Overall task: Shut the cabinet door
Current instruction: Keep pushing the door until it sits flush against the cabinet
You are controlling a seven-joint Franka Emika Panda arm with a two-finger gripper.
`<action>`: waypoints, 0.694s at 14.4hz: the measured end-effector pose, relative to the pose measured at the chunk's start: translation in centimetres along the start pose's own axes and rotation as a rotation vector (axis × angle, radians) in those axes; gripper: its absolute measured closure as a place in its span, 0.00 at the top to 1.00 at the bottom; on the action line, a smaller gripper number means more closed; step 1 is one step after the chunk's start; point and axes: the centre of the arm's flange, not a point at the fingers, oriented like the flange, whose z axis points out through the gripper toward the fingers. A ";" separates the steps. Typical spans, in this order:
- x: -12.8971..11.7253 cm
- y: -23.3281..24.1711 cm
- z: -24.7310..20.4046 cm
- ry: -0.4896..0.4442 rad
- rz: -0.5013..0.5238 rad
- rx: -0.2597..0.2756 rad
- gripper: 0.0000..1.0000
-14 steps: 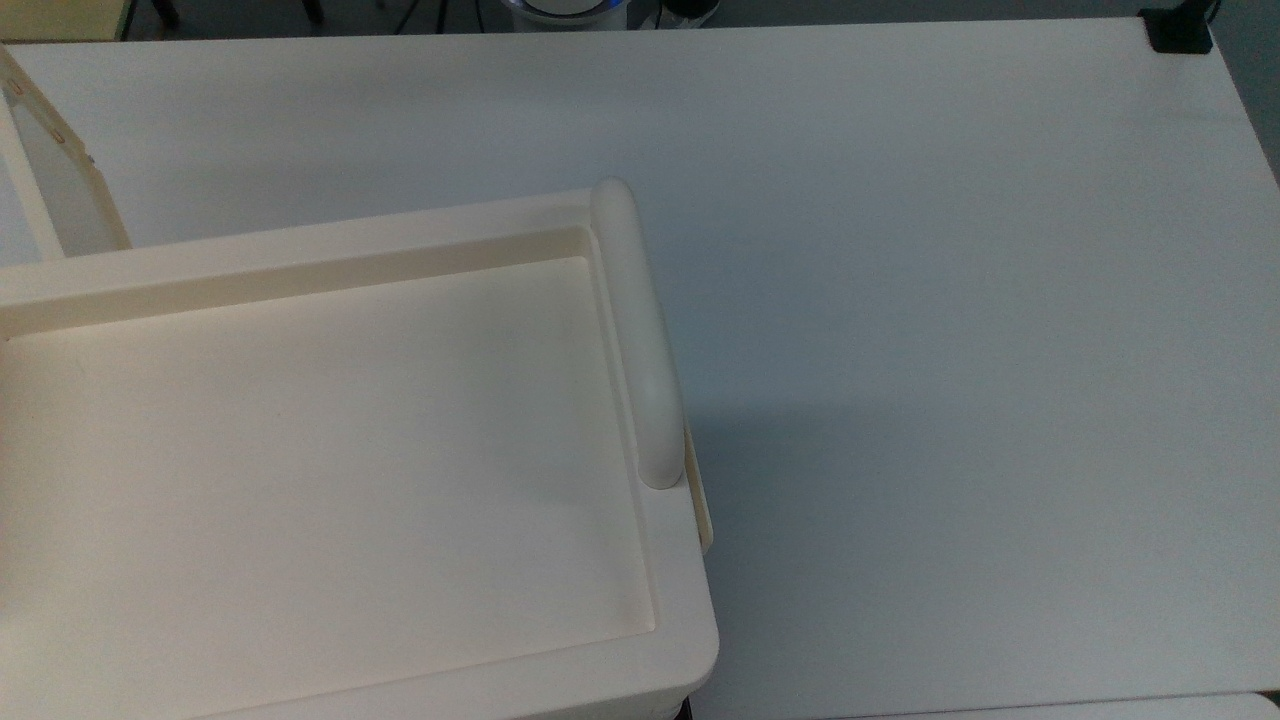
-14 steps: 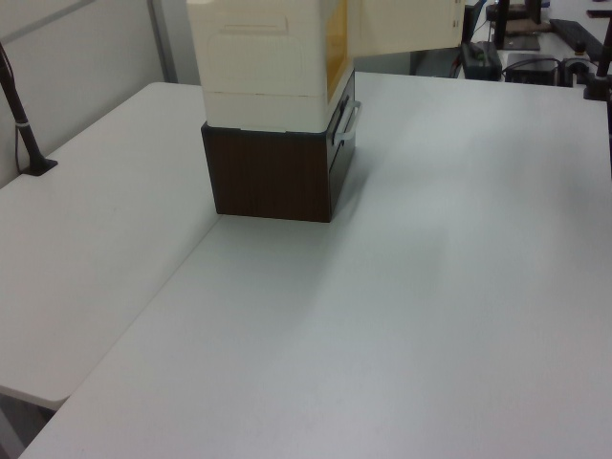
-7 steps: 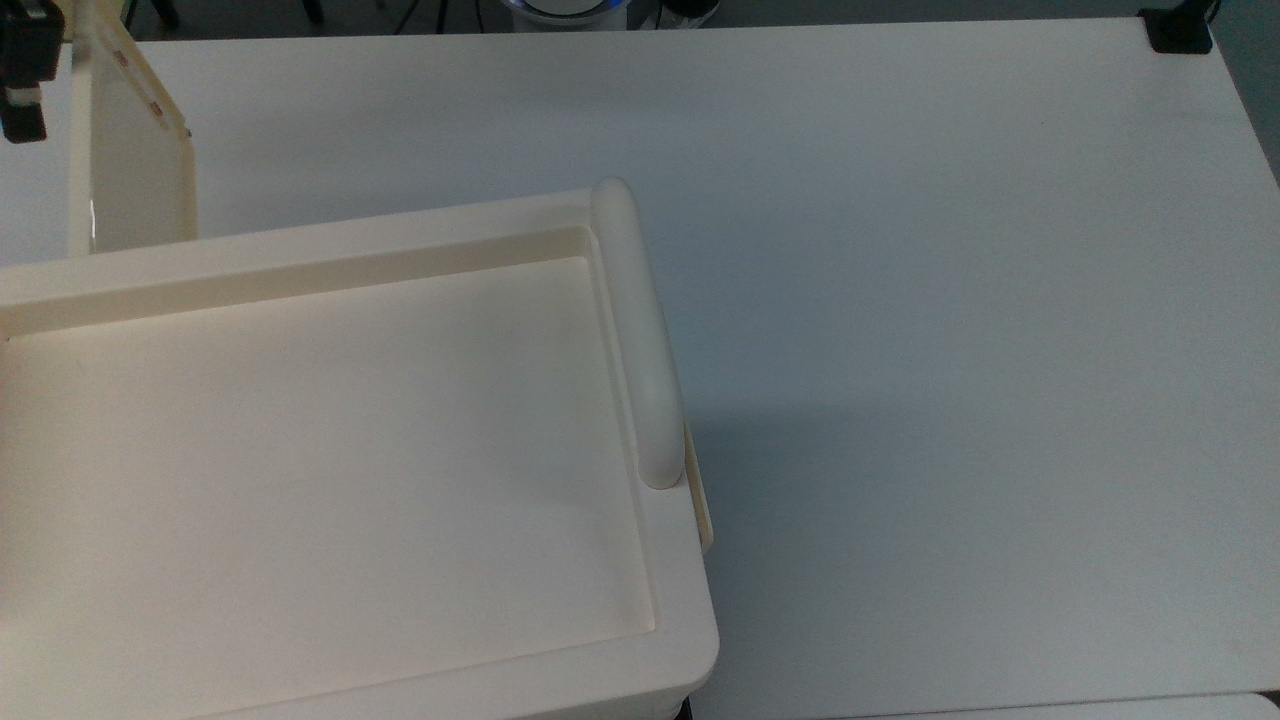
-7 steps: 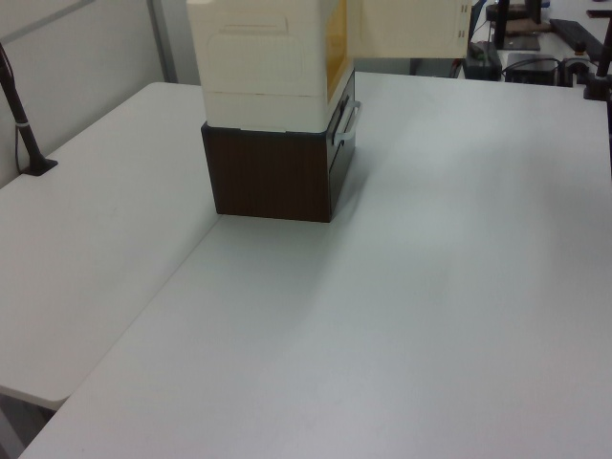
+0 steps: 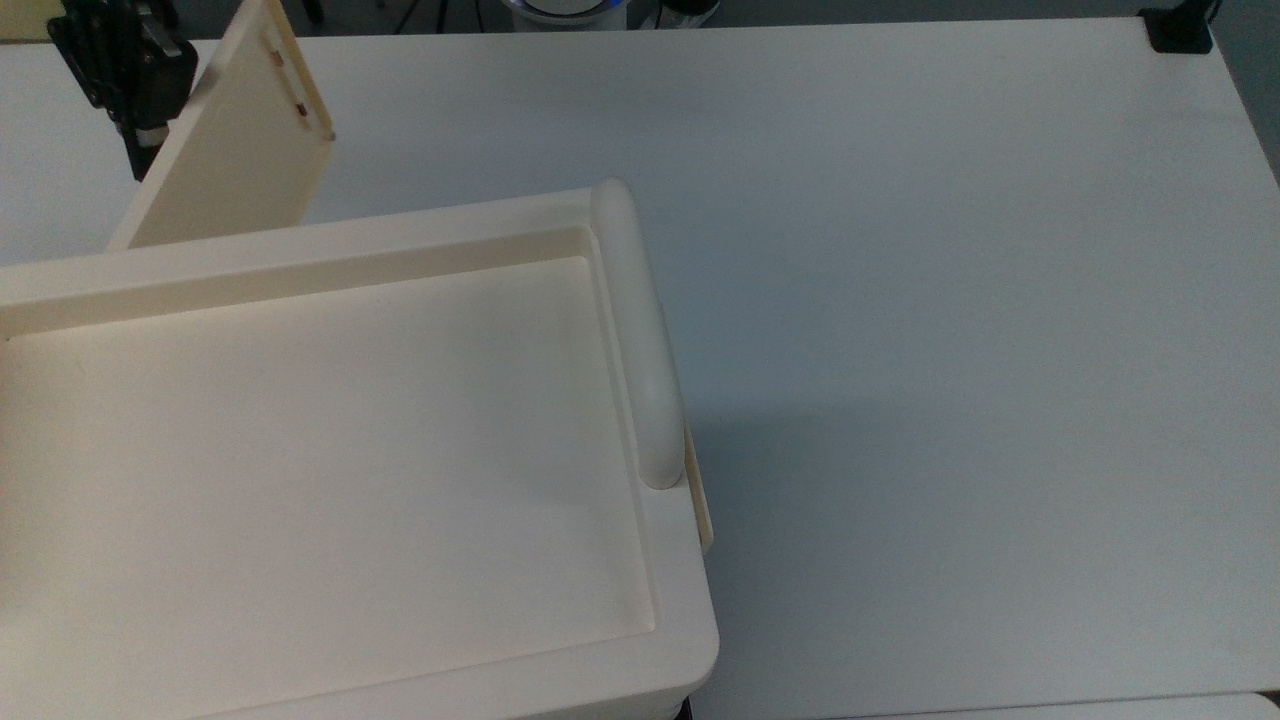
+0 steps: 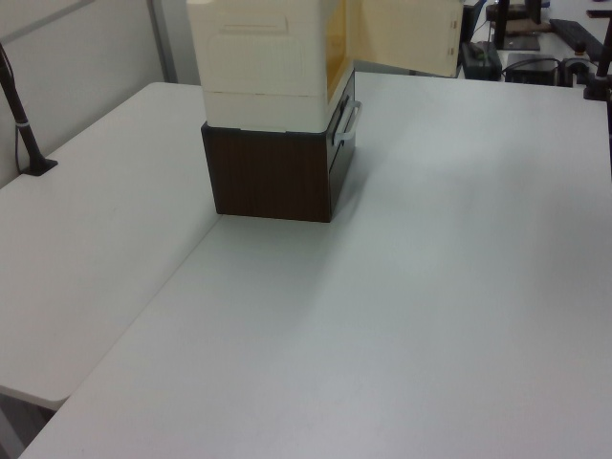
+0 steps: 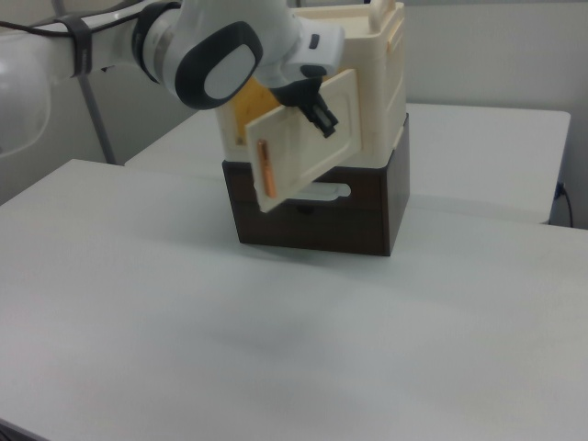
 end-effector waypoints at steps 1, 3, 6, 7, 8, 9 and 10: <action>-0.3 -0.7 0.1 -0.004 0.005 0.007 0.01; -0.5 -1.7 0.1 -0.005 0.024 0.018 0.01; -0.4 -2.8 -0.1 0.024 0.025 0.038 0.01; -0.3 -3.2 0.0 0.042 0.034 0.059 0.01; -0.2 -3.5 0.3 0.057 0.049 0.084 0.01; -0.1 -3.8 0.8 0.075 0.068 0.110 0.01; -0.1 -4.2 1.3 0.096 0.079 0.130 0.01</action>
